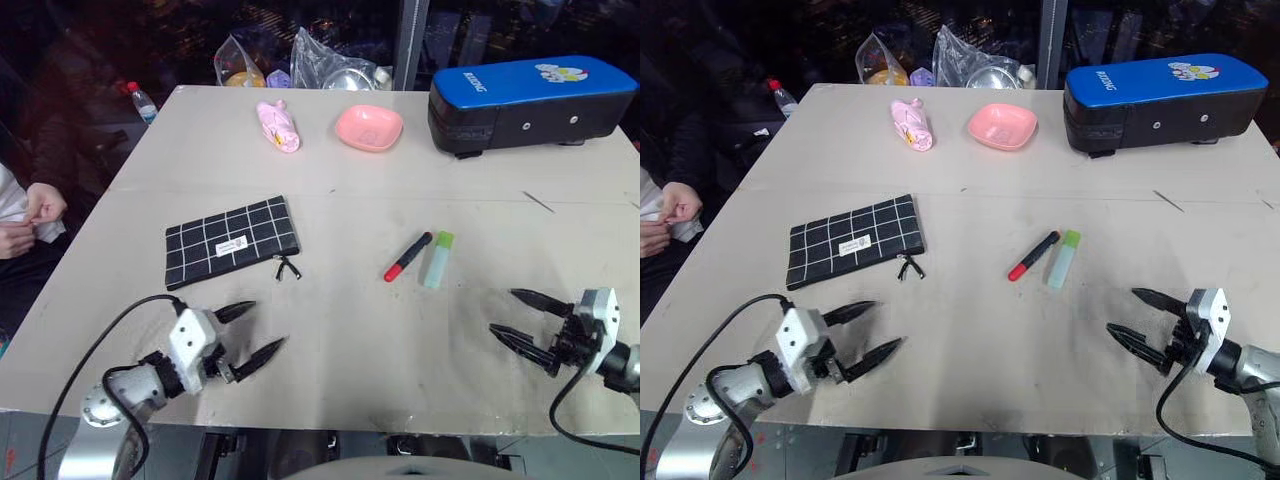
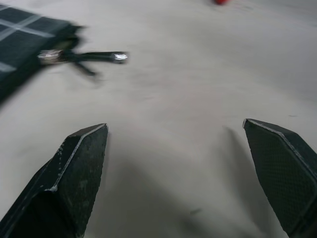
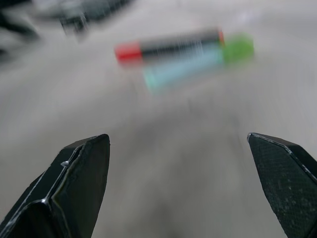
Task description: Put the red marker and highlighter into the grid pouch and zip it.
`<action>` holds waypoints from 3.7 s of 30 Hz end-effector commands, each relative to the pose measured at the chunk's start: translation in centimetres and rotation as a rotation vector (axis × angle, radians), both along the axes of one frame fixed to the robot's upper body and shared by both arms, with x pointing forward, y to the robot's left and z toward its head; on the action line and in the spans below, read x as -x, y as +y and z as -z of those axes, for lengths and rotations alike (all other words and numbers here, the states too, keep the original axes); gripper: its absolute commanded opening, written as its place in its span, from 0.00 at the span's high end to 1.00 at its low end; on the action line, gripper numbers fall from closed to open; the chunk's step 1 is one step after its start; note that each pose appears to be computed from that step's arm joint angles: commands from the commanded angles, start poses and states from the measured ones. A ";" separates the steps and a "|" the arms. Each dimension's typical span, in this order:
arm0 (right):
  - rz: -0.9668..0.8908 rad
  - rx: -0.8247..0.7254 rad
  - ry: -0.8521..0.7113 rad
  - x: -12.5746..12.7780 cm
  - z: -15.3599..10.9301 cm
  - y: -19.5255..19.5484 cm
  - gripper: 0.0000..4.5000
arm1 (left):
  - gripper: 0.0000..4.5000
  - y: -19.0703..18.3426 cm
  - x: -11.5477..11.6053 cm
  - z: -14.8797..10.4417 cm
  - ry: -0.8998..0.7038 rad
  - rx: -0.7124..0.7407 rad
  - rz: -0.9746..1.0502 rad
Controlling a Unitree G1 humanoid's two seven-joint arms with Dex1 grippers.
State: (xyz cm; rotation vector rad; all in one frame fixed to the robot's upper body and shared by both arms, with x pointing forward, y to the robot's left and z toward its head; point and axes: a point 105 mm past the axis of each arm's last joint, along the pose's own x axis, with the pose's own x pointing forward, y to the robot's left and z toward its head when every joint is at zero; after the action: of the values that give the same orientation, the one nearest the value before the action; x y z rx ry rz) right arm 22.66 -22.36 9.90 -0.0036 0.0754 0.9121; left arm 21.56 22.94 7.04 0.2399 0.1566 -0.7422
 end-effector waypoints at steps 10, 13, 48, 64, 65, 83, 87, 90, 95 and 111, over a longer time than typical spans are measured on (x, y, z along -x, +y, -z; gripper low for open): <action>-0.126 0.024 -0.129 -0.3 -3.0 3.2 0.00 | 0.01 13.7 -1.9 -3.5 -0.125 -0.368 -0.180; -0.128 0.031 -0.129 -0.4 -2.8 2.9 0.00 | 0.01 15.7 -2.9 -4.9 -0.190 -0.573 -0.158; -0.127 0.023 -0.219 -0.6 -5.9 3.4 0.00 | 0.01 4.1 -10.6 -4.1 -0.644 -0.723 0.206; -0.094 0.027 -0.217 -0.8 -5.8 3.6 0.00 | 0.01 -2.3 -11.2 -6.8 -1.003 -0.704 0.298; -0.092 0.028 -0.216 -0.8 -5.8 3.6 0.00 | 0.01 -2.4 -11.2 -6.8 -1.013 -0.706 0.298; -0.073 0.046 -0.200 -1.0 -5.3 3.7 0.00 | 1.00 -2.8 -11.0 -6.2 -1.054 -0.675 0.264; -0.076 0.041 -0.207 -1.2 -5.7 4.2 0.00 | 1.00 -2.9 -10.9 -6.7 -1.071 -0.636 0.238; -0.078 0.026 -0.219 -1.4 -6.3 4.8 0.00 | 1.00 -3.1 -11.1 -7.3 -1.070 -0.595 0.210; -0.045 -0.017 -0.251 -2.9 -8.0 7.0 0.00 | 1.00 -5.8 -12.2 -9.4 -0.946 -0.367 0.168; 0.170 0.056 0.018 -12.4 -9.0 10.9 0.00 | 1.00 -13.2 -10.4 -10.9 -0.640 0.024 0.377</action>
State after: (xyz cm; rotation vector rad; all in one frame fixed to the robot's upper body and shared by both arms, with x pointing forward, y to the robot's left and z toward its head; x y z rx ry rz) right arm 34.97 -11.71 18.04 -0.0483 0.1159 0.7197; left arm 32.36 10.00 16.94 0.4874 -0.4817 -0.9930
